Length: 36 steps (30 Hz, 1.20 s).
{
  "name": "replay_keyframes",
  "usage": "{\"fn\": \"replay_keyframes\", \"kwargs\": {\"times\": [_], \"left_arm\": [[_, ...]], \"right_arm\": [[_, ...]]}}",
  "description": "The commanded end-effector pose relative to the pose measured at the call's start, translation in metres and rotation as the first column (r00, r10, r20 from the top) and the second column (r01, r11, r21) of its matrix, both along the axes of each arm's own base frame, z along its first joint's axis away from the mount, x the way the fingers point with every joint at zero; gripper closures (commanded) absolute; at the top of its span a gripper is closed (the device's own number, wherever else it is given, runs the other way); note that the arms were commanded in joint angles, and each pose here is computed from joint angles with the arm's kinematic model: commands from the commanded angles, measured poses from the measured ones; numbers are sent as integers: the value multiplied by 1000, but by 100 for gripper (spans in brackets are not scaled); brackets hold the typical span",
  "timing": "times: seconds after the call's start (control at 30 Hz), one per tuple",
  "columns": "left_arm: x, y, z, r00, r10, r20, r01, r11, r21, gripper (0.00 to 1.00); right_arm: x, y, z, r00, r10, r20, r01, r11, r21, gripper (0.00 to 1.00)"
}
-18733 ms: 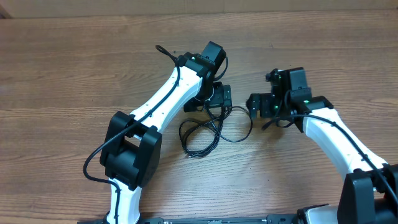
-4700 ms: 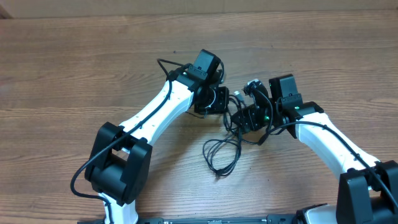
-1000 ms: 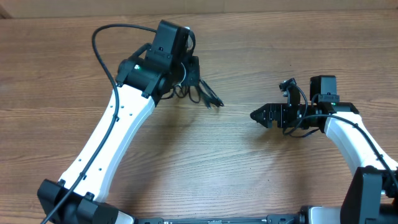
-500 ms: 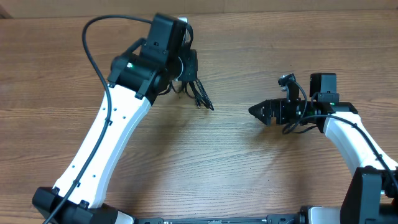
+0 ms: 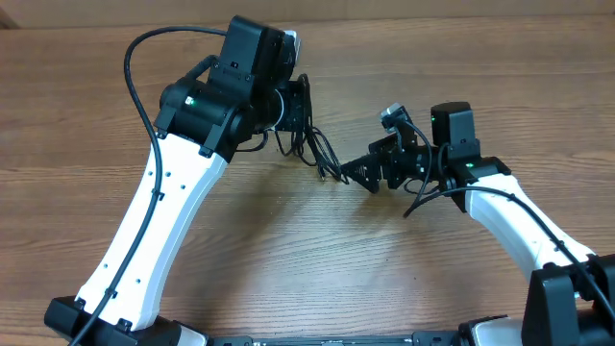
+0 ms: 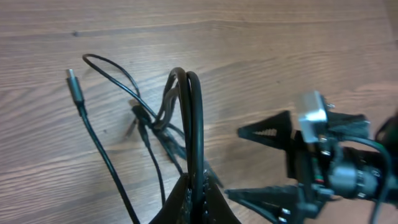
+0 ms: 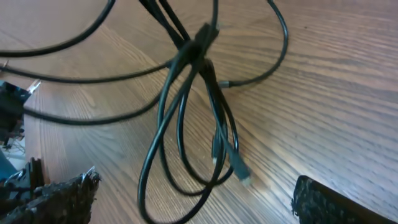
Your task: Untangle cables
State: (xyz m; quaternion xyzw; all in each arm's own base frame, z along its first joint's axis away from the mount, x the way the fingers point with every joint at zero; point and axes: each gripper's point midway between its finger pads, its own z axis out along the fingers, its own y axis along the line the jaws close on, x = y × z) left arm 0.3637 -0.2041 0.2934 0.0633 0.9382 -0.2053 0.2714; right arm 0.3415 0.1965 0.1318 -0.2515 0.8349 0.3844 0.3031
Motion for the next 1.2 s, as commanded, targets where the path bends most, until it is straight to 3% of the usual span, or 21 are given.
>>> {"fn": "replay_keyframes", "kwargs": {"times": [0.0,0.3,0.47,0.57,0.73,0.93,1.07,1.17], "left_arm": [[-10,-12,25,999,-34,20,36,995,-89,96],[-17,-21,27,998,-63,-8,61,988,-143,96],[-25,-33,32,993,-115,-25,107,973,-206,96],[-30,-37,33,989,-140,-40,128,965,-227,96],[-34,-38,31,987,-151,-62,132,964,-232,96],[-31,-20,18,994,-74,-82,63,989,-137,96],[-23,14,2,996,62,-71,-60,997,39,96],[-20,49,-8,974,220,-52,-208,962,178,96]], "right_arm": [[-2,9,0,1000,2,1,-2,1000,-5,0],[-6,24,-21,999,34,-41,-35,999,-18,0],[-5,26,-33,998,37,-59,-38,999,-30,14],[-1,23,-41,998,14,-62,-18,998,-57,40],[15,5,-55,982,-154,-108,139,981,-136,95],[35,-35,-64,876,-424,-229,393,904,-167,96],[44,-69,-67,759,-558,-336,538,828,-160,96],[46,-90,-70,688,-616,-385,603,779,-170,96]]}}
